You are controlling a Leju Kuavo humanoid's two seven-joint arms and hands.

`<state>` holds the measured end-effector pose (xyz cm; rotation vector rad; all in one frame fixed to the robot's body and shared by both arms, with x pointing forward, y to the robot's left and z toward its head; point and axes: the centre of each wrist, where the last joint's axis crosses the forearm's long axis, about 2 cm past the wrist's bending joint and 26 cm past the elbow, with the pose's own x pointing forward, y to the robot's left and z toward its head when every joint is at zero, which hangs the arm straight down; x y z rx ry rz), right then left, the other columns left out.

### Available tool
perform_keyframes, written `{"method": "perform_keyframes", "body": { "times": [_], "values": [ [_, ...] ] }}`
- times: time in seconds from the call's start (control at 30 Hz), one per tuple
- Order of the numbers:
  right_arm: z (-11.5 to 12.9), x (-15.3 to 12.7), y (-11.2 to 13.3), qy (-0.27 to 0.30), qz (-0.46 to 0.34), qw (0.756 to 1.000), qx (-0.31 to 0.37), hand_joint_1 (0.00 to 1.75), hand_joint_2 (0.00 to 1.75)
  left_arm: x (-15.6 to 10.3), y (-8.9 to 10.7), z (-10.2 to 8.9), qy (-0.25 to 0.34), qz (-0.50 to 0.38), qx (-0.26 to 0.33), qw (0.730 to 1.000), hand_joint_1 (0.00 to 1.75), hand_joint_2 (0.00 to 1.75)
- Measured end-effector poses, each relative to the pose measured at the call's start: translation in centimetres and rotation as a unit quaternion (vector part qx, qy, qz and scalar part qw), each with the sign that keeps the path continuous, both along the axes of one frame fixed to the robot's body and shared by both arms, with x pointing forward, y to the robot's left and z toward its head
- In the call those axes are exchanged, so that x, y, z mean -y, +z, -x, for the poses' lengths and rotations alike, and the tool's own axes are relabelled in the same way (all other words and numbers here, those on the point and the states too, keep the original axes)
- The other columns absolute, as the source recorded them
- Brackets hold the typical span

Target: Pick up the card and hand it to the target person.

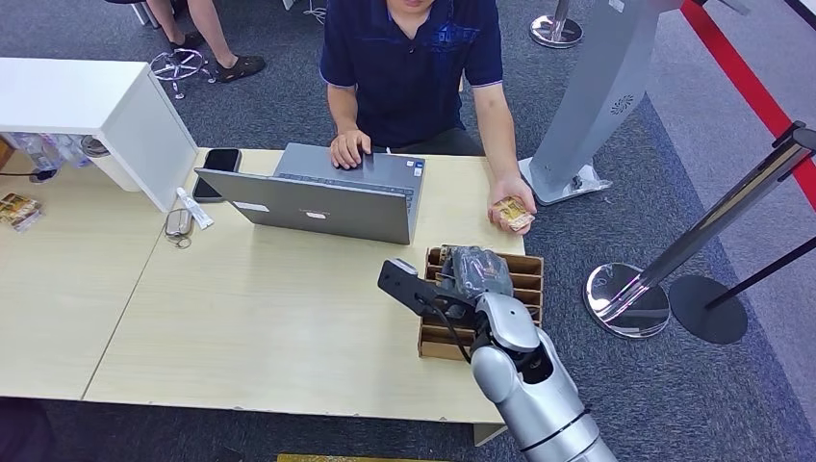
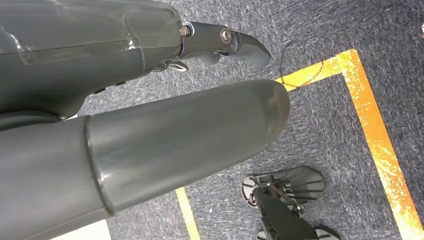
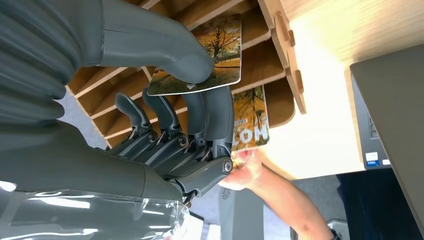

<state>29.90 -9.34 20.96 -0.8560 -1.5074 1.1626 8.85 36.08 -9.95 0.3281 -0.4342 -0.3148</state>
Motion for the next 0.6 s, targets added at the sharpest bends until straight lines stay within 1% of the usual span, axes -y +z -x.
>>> {"method": "perform_keyframes", "body": {
  "times": [0.33, 0.43, 0.6],
  "values": [
    [0.8, 0.5, 2.2, -0.001, -0.017, 1.000, 0.023, 1.47, 1.75, -0.2, 0.0, 0.0, 0.008, -0.003, -0.003, 1.000, 0.00, 0.00],
    [1.1, 0.7, 2.6, 0.002, -0.028, 0.999, 0.027, 1.50, 1.75, -0.2, 0.0, 0.0, 0.012, -0.005, -0.002, 1.000, 0.00, 0.00],
    [1.4, 1.0, 3.2, 0.005, -0.041, 0.999, 0.034, 1.49, 1.75, -0.2, 0.0, 0.0, 0.015, -0.008, -0.001, 1.000, 0.00, 0.00]
  ]
}}
